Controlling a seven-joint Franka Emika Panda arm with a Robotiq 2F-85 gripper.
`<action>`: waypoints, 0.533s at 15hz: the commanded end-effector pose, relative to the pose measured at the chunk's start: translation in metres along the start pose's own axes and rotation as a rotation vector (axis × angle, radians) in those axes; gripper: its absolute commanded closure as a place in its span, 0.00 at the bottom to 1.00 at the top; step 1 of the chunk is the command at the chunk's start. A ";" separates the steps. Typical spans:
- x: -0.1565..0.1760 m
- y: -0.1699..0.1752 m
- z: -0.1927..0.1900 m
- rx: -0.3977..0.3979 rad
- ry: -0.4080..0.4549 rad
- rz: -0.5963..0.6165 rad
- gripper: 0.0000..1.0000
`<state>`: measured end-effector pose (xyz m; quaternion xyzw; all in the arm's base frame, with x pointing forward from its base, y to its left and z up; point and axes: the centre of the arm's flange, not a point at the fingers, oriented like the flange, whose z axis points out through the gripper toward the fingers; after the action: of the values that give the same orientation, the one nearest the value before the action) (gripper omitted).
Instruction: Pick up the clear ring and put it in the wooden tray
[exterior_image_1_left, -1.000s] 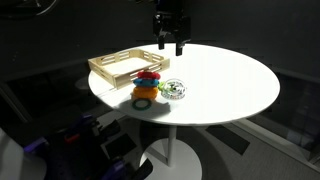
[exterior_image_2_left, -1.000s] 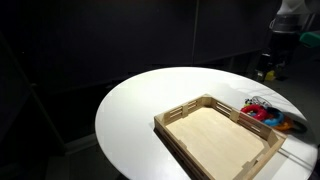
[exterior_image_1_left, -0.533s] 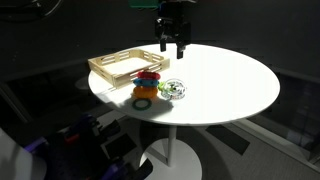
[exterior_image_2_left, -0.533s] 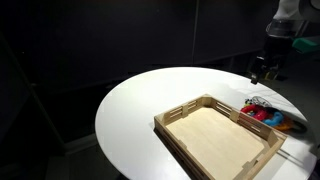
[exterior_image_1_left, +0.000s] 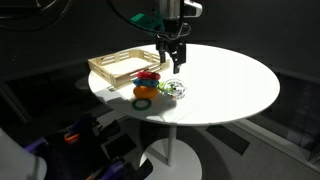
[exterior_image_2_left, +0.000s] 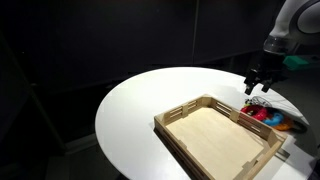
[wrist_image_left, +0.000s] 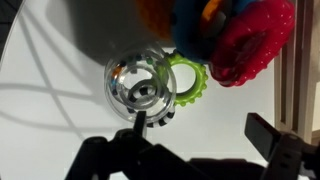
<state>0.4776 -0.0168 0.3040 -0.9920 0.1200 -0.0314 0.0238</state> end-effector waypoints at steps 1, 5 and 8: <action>-0.010 0.007 0.016 0.022 -0.010 0.048 0.00; -0.015 0.019 0.033 0.007 0.002 0.070 0.00; -0.015 0.027 0.043 0.008 0.025 0.081 0.00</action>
<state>0.4630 -0.0306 0.2681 -0.9882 0.1479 -0.0297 0.0274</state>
